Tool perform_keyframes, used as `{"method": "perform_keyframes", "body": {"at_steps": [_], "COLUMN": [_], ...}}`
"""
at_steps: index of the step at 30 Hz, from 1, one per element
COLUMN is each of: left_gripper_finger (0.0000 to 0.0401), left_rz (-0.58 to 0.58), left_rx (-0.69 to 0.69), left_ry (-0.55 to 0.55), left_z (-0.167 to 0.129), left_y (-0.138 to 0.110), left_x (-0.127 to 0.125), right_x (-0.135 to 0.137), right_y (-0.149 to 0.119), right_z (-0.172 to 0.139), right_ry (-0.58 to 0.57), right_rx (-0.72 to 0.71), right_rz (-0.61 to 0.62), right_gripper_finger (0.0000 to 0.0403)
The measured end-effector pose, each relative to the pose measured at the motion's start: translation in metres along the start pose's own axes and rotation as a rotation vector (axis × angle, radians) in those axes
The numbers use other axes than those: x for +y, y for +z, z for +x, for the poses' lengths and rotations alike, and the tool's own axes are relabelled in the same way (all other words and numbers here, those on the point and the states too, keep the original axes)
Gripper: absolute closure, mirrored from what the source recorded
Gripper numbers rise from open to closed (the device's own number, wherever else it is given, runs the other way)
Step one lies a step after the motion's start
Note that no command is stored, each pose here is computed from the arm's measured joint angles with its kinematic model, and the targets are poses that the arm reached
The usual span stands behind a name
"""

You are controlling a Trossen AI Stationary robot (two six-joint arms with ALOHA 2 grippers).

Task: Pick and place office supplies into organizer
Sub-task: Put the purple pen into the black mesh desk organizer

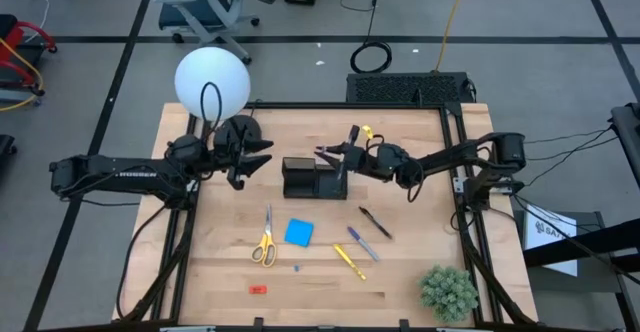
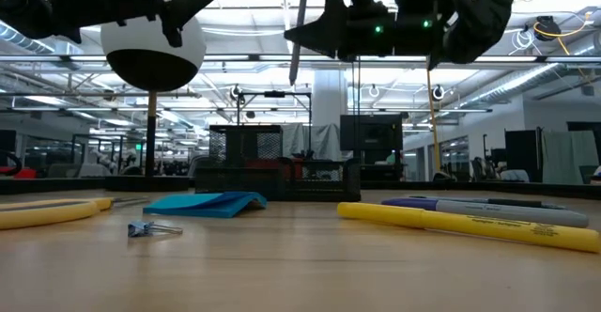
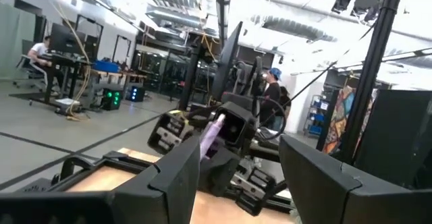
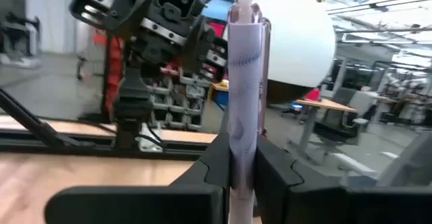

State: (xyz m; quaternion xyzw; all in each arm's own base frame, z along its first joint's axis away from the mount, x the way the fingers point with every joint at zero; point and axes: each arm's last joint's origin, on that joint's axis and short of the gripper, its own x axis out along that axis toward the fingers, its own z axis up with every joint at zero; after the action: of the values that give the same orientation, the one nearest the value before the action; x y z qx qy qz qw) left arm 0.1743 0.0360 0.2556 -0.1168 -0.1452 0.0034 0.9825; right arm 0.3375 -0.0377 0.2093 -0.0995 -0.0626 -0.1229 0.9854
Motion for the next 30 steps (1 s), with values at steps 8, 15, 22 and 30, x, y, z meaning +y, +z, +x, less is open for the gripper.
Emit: {"method": "perform_keyframes", "body": {"at_steps": [8,15,22,30], "left_gripper_finger": [0.0192,0.0192,0.0192,0.0192], "left_rz": [-0.005,0.016,0.018,0.031], "left_rx": [0.011,0.004,0.005,0.0], "left_ry": [-0.004,0.013,0.018,0.034], "left_z": [0.0,0.0,0.0,0.0], "left_y": [-0.001,0.0,-0.001,0.0], "left_x": [0.0,0.001,0.001,0.003], "right_x": [0.005,0.01,0.009,-0.002], "right_y": [-0.034,-0.055,-0.07,-0.078], "right_z": [0.007,0.02,0.028,0.027], "right_ry": [0.016,0.019,0.011,-0.018], "right_rx": [-0.012,0.019,0.054,0.104], "right_rz": [0.066,0.095,0.12,0.156], "right_gripper_finger": [0.0372,0.0372,0.0372,0.0372]}}
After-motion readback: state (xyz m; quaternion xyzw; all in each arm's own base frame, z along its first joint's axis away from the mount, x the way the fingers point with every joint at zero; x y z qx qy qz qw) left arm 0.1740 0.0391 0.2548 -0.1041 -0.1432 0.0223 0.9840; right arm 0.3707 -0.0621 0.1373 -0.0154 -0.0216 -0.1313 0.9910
